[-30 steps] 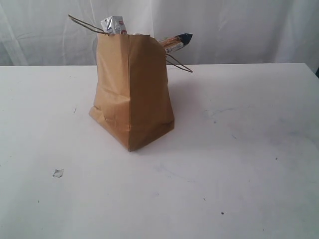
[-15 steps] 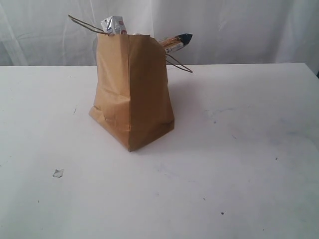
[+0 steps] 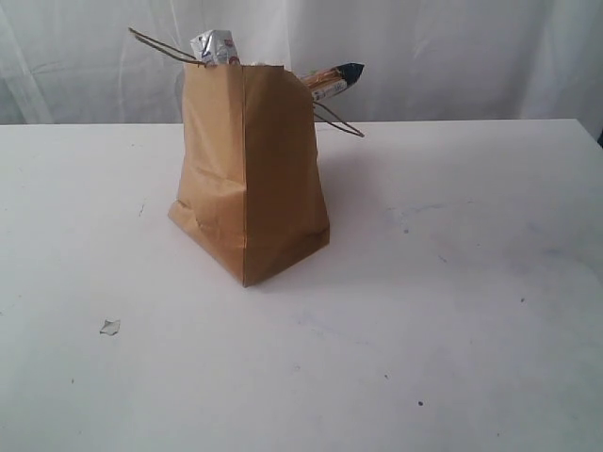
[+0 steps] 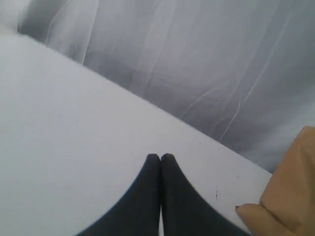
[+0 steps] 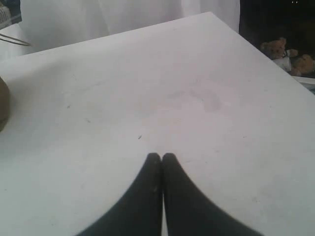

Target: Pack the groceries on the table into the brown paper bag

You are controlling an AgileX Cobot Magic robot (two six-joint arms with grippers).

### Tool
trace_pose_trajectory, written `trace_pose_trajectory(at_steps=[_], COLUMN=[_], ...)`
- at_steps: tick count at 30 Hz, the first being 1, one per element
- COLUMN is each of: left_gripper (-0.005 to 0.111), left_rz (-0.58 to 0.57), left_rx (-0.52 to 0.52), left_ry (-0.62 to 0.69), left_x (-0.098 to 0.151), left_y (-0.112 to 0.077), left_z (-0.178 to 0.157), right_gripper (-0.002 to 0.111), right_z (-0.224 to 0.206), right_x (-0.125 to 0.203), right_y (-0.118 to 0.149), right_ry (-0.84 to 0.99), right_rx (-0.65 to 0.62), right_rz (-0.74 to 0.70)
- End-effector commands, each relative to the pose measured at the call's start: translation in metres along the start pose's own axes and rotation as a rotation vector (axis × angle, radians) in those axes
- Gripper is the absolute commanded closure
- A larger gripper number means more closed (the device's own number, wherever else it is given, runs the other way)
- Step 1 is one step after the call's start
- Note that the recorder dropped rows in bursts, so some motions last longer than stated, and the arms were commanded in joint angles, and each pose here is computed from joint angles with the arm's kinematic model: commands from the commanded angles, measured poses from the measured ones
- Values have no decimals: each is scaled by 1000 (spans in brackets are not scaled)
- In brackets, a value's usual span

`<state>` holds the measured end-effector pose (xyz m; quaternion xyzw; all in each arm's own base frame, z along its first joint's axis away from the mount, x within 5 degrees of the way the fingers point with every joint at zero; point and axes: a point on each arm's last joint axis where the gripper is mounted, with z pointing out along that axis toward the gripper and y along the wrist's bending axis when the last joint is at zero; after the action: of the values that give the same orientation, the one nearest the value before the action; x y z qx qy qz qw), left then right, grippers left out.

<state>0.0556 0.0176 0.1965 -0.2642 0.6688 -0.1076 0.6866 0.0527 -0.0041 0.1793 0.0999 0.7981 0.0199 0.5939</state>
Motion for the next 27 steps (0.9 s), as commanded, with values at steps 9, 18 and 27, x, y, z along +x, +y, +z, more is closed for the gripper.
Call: trace_pose_trajectory(at_steps=[9, 18, 27], left_gripper=[107, 107, 107], left_rz=[534, 559, 563], left_rx=[183, 184, 184], left_ry=[385, 448, 448], left_x=[35, 40, 40], left_y=[-2, 0, 0], left_z=[-7, -10, -10], right_gripper=[108, 108, 108], right_z=[0, 0, 0], right_x=[0, 0, 0], right_y=[0, 0, 0], right_ry=[-15, -15, -15], right_rx=[6, 6, 6], right_rz=[9, 9, 9])
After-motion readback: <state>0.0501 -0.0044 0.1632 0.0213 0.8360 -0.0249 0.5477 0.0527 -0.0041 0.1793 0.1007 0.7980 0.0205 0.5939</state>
